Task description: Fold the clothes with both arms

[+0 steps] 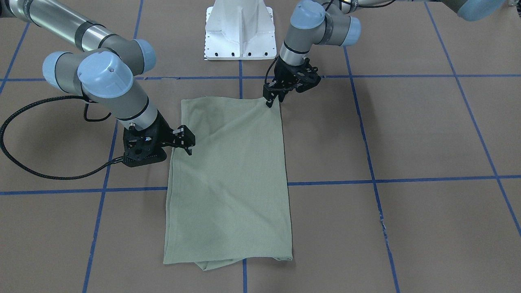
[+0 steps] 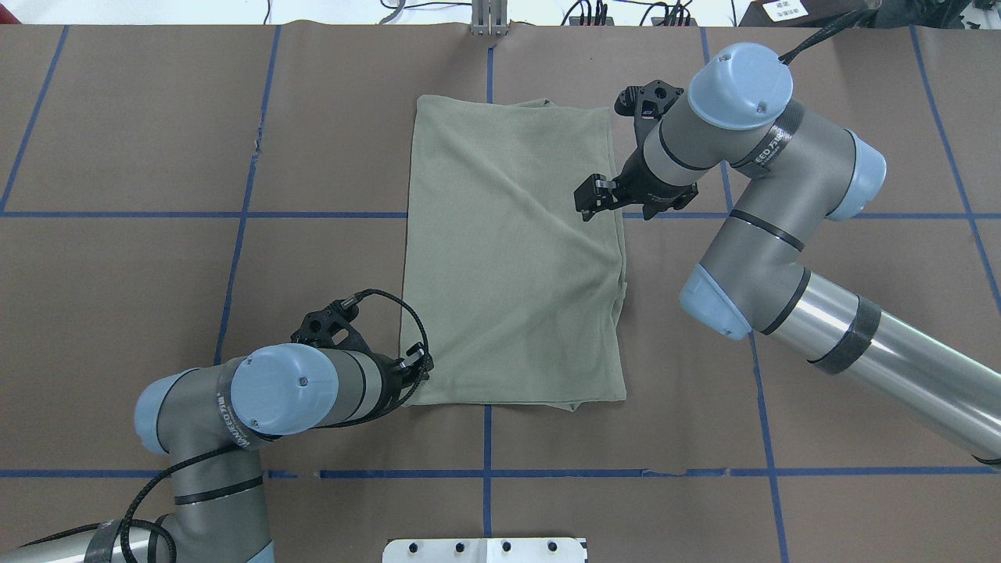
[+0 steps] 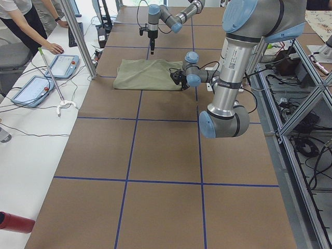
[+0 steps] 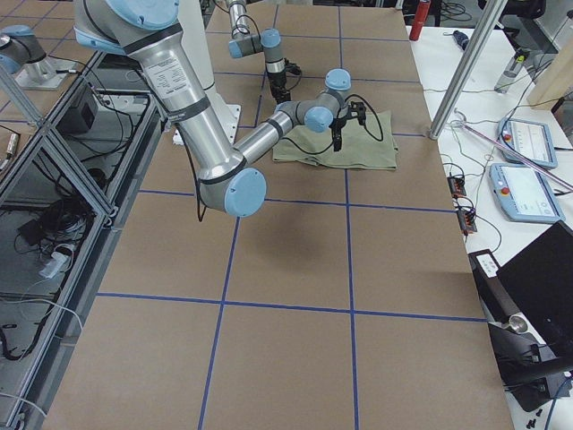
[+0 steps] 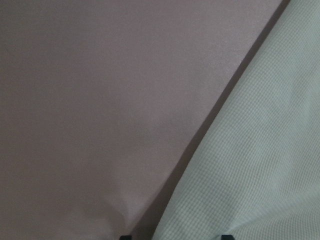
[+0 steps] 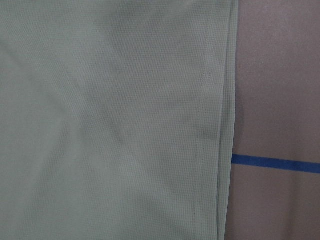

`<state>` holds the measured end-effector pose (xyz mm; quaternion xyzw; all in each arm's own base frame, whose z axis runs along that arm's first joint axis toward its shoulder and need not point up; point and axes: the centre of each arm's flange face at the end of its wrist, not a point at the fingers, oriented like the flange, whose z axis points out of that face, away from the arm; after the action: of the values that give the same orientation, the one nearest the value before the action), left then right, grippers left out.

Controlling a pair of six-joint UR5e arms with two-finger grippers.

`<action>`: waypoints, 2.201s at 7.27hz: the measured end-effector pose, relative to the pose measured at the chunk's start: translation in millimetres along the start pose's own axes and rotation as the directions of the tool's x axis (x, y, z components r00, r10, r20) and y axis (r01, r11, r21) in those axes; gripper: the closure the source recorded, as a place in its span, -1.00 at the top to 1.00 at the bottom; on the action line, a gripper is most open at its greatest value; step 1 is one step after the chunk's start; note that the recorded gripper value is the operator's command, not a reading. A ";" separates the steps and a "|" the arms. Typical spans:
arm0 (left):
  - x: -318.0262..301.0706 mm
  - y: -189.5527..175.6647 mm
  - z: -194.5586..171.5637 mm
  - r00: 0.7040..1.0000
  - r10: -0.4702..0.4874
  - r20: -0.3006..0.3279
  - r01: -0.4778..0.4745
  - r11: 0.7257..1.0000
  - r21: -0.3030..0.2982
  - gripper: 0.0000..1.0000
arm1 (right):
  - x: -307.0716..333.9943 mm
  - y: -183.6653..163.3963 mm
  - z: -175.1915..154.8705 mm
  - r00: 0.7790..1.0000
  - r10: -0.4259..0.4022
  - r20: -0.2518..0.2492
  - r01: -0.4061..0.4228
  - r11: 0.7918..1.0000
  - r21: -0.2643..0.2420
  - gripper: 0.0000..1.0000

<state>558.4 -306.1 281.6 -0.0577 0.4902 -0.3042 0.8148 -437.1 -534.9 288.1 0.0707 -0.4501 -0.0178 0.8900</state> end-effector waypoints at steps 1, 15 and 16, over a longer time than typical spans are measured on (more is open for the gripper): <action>0.3 0.1 0.3 1.000 0.000 0.000 0.000 1.000 0.001 -0.27 | 0.8 0.2 0.2 1.000 0.000 -0.001 0.000 1.000 0.001 1.00; 0.5 9.2 -20.5 1.000 0.030 -0.001 -0.030 0.999 -0.023 -1.00 | -72.2 84.6 12.6 0.980 0.194 0.041 -0.195 0.980 0.028 1.00; 1.6 10.7 -25.6 0.999 0.037 -0.002 -0.037 0.999 -0.029 -1.00 | -85.2 109.9 11.5 0.966 0.252 0.058 -0.253 0.967 0.014 1.00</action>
<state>542.3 -293.1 263.1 -0.0602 0.4963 -0.2817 0.8190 -500.5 -419.3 242.4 0.0215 -0.4801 0.0985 0.8714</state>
